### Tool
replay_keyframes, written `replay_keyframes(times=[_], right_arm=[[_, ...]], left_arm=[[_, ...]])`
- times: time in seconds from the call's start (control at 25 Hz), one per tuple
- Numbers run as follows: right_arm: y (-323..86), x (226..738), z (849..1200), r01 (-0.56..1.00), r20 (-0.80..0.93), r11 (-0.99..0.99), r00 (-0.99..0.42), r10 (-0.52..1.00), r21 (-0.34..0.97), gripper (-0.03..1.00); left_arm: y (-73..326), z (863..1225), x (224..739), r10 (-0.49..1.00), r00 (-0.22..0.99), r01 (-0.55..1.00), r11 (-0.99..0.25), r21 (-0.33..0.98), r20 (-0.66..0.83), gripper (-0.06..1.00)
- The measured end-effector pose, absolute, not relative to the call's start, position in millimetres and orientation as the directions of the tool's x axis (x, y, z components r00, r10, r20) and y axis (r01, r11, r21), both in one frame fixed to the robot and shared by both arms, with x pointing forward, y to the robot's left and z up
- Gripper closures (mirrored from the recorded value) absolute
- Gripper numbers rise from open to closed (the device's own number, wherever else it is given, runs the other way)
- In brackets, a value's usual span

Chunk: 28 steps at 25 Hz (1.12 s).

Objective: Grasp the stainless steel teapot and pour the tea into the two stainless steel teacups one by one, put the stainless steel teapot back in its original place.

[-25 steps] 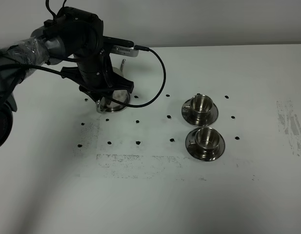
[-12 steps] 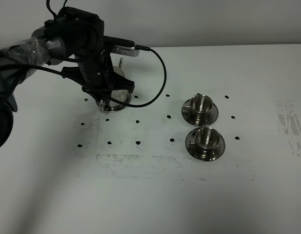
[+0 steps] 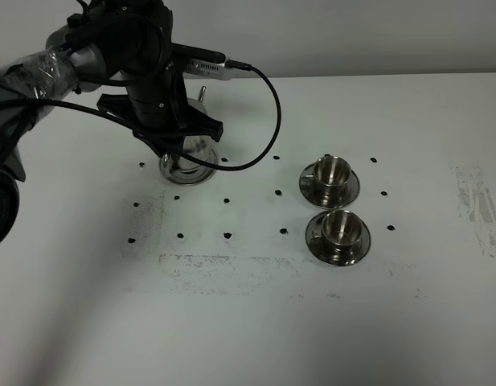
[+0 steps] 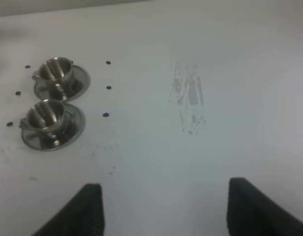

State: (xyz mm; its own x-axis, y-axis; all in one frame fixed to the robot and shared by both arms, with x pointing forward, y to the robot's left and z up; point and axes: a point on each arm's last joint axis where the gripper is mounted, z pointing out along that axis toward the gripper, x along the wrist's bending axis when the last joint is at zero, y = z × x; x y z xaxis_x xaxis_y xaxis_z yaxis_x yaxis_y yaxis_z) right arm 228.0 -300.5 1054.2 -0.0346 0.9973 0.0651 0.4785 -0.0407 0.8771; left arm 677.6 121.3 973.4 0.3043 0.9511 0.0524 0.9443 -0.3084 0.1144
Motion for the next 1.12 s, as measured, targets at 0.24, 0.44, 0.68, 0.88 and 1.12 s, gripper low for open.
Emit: replay_keyframes(times=[0.24,0.44,0.68,0.88,1.12], right_arm=[[-300.5,228.0,1054.2,0.479,0.065,-0.041,-0.035,0.997,0.877,0.45],[-300.5,228.0,1054.2,0.479,0.065,-0.041,-0.035,0.997,0.877,0.45],[-300.5,228.0,1054.2,0.479,0.065,-0.041,-0.035,0.997,0.877,0.45],[-300.5,228.0,1054.2,0.479,0.065,-0.041,-0.035,0.997,0.877,0.45],[-300.5,228.0,1054.2,0.479,0.065,-0.041,-0.035,0.997,0.877,0.45]], left_arm=[[118.2,998.2,684.4,0.902,0.426,0.885,-0.431,0.176,0.071,0.76],[115.3,1010.5,686.5,0.759,0.642,0.734,-0.649,0.198,0.109,0.76],[110.3,1011.3,684.6,0.616,0.778,0.591,-0.784,0.190,0.121,0.76],[108.0,1011.3,683.7,0.508,0.849,0.484,-0.858,0.172,0.146,0.76],[99.3,1011.6,685.8,0.340,0.915,0.305,-0.935,0.178,0.217,0.76]])
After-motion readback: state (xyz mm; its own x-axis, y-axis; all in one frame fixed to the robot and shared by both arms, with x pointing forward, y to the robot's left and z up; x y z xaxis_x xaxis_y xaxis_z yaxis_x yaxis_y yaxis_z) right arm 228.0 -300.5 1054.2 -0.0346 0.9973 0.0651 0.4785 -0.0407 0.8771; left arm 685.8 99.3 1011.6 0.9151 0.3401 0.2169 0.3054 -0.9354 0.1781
